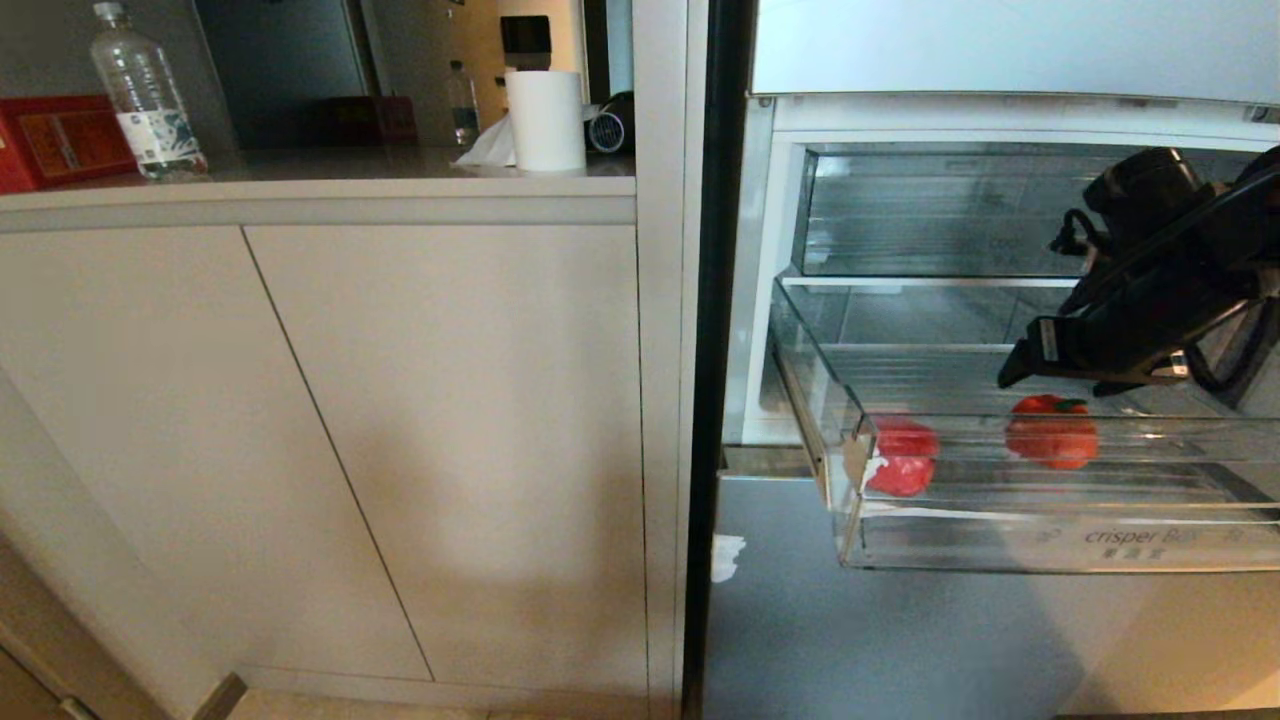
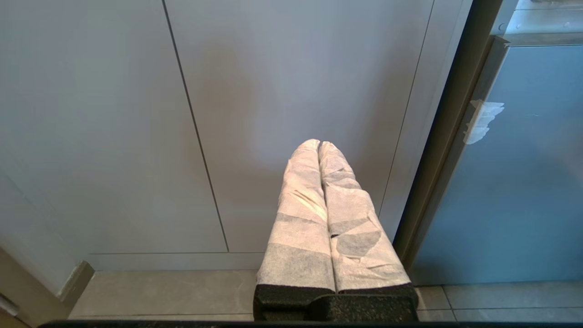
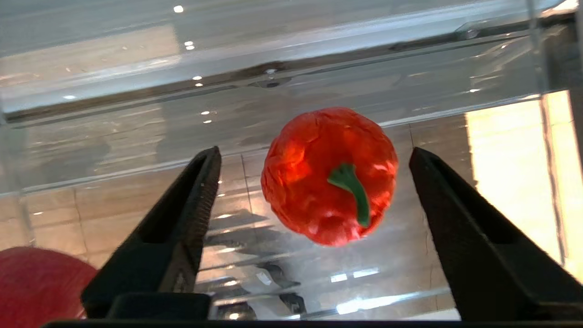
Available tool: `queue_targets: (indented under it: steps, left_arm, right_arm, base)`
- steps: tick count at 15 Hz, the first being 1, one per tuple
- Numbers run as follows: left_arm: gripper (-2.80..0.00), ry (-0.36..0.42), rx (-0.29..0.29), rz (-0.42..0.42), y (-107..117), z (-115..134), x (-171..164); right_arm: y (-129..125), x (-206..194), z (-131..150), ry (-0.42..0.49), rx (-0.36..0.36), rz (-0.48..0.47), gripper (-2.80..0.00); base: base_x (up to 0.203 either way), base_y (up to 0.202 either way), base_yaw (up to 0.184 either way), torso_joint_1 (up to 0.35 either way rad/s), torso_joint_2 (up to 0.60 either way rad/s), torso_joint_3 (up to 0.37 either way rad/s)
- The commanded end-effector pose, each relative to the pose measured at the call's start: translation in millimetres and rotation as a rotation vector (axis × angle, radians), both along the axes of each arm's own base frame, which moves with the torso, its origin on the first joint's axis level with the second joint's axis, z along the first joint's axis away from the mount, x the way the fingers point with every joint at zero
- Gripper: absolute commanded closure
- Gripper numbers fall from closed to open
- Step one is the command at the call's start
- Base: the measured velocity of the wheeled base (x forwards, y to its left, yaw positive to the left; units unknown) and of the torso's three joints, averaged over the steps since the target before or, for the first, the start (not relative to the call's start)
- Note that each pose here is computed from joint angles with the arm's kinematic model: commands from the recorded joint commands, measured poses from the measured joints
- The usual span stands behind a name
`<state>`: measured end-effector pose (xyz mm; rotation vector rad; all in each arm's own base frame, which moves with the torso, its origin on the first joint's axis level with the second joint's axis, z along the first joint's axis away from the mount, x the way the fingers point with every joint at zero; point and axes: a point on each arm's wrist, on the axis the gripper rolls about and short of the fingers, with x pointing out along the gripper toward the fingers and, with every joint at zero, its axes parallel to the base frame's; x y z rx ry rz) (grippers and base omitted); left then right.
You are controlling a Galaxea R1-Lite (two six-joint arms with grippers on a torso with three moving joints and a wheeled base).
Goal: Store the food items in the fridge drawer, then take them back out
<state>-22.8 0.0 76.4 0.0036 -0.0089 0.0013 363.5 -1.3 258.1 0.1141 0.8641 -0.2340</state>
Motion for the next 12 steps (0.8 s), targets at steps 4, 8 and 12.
queue_targets:
  steps: [4, 8, 12]
  left_arm:
    - [0.0, 0.001, 0.001, 0.0, 0.0, -0.4, 0.1]
    - [0.0, 0.003, -0.001, 0.0, 0.0, -0.4, 0.2]
    - [0.0, 0.001, 0.0, 0.0, 0.0, -0.4, 0.1]
  right_arm:
    - [-2.3, 14.3, -21.6, 0.062, 0.003, -0.006, -2.8]
    - [-8.0, 17.8, -30.2, 0.094, 0.007, -0.021, -2.8]
    - [-14.2, 20.0, -38.3, 0.12, 0.01, -0.037, -2.8]
  base:
    - [0.0, 0.0, 0.0, 0.0, 0.0, 0.0]
    - [0.0, 0.0, 0.0, 0.0, 0.0, 0.0]
    - [0.0, 0.0, 0.0, 0.0, 0.0, 0.0]
